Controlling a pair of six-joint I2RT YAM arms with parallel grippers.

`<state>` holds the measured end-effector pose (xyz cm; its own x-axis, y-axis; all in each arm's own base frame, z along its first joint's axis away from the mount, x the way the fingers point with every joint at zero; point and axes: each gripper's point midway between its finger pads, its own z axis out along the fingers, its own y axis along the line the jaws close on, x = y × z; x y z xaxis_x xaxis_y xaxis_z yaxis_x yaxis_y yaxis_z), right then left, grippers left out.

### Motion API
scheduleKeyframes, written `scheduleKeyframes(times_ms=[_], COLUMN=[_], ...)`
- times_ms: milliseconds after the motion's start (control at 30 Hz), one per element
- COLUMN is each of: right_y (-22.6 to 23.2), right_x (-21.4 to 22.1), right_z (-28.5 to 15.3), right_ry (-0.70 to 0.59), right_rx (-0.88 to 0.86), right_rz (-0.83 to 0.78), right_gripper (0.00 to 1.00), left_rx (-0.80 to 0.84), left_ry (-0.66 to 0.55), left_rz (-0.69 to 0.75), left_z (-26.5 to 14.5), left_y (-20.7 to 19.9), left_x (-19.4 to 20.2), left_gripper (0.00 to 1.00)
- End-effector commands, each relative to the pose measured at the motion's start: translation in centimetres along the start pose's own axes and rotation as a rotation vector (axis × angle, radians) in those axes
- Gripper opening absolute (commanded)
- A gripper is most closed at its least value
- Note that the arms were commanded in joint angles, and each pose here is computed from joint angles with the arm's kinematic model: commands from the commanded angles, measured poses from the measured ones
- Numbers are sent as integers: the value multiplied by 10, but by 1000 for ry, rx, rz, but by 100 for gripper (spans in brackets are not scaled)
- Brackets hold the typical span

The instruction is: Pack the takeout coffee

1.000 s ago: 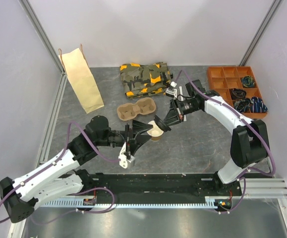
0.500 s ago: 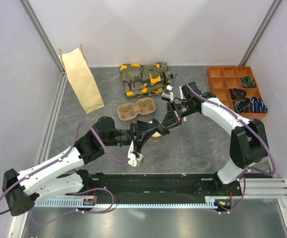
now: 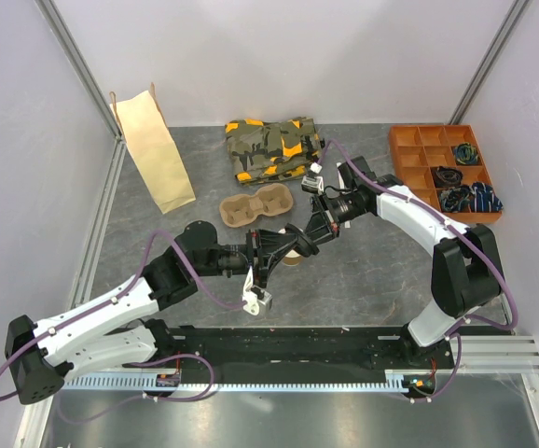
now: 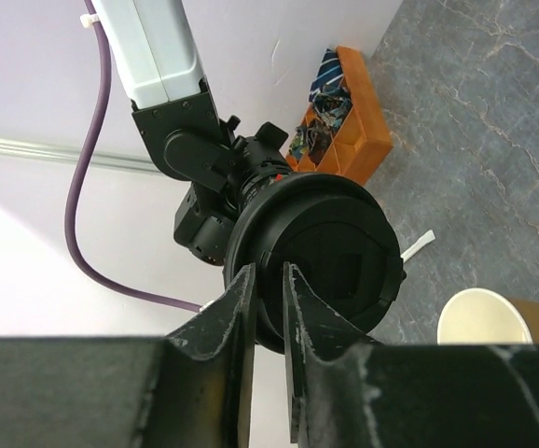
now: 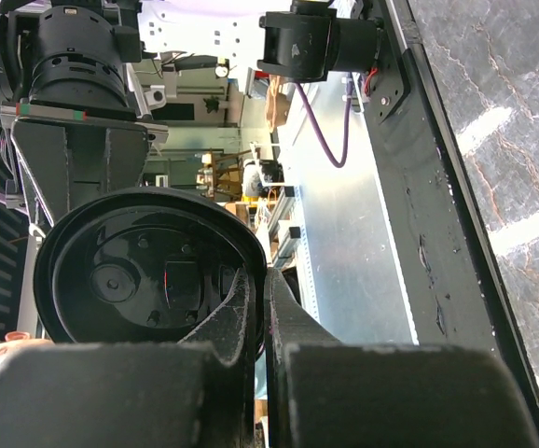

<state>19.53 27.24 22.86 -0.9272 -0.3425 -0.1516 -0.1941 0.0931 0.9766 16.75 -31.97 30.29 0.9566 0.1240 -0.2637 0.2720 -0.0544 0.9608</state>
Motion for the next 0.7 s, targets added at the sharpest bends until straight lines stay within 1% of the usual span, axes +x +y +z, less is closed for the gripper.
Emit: scheduleKeyframes(times_ms=[0, 67, 100, 133, 167, 300, 367, 400, 467, 500, 533, 600, 667], right_y=[10, 8, 8, 7, 7, 6, 6, 5, 4, 2, 3, 5, 7], right_x=[4, 5, 5, 5, 4, 3, 2, 1, -1, -2, -4, -14, -21], right_z=[2, 2, 3, 3, 3, 3, 3, 3, 3, 3, 2, -3, -9], right_ry=[12, 12, 13, 13, 10, 6, 4, 3, -4, -7, -12, -39, -62], right_rx=[-34, -28, -27, -26, -22, -16, -16, -14, -6, 3, 6, 29, 35], right_rz=[-35, -30, -29, -28, -32, -32, -32, -32, -36, -36, -46, -89, -114], right_gripper=[0, 0, 0, 0, 0, 1, 8, 24, 45, 63, 71, 81, 87], left_rx=[-34, -29, -30, -27, -25, -13, -13, -13, -19, -16, -17, -13, -9], left_ry=[4, 10, 12, 14, 17, 26, 30, 30, 31, 34, 34, 41, 53], left_rz=[80, 80, 80, 78, 76, 64, 57, 48, 35, 18, 8, -34, -98], left_z=[1, 1, 1, 1, 1, 0, -2, -3, -4, -5, -6, -7, -9], left_y=[10, 9, 10, 9, 9, 7, 6, 5, 8, 6, 7, 7, 7], left_x=[-2, -1, 0, 0, 0, 1, 1, 1, 0, 0, 0, -1, 0], left_gripper=[18, 13, 7, 3, 2, 2, 2, 2, 2, 2, 2, 2, 2])
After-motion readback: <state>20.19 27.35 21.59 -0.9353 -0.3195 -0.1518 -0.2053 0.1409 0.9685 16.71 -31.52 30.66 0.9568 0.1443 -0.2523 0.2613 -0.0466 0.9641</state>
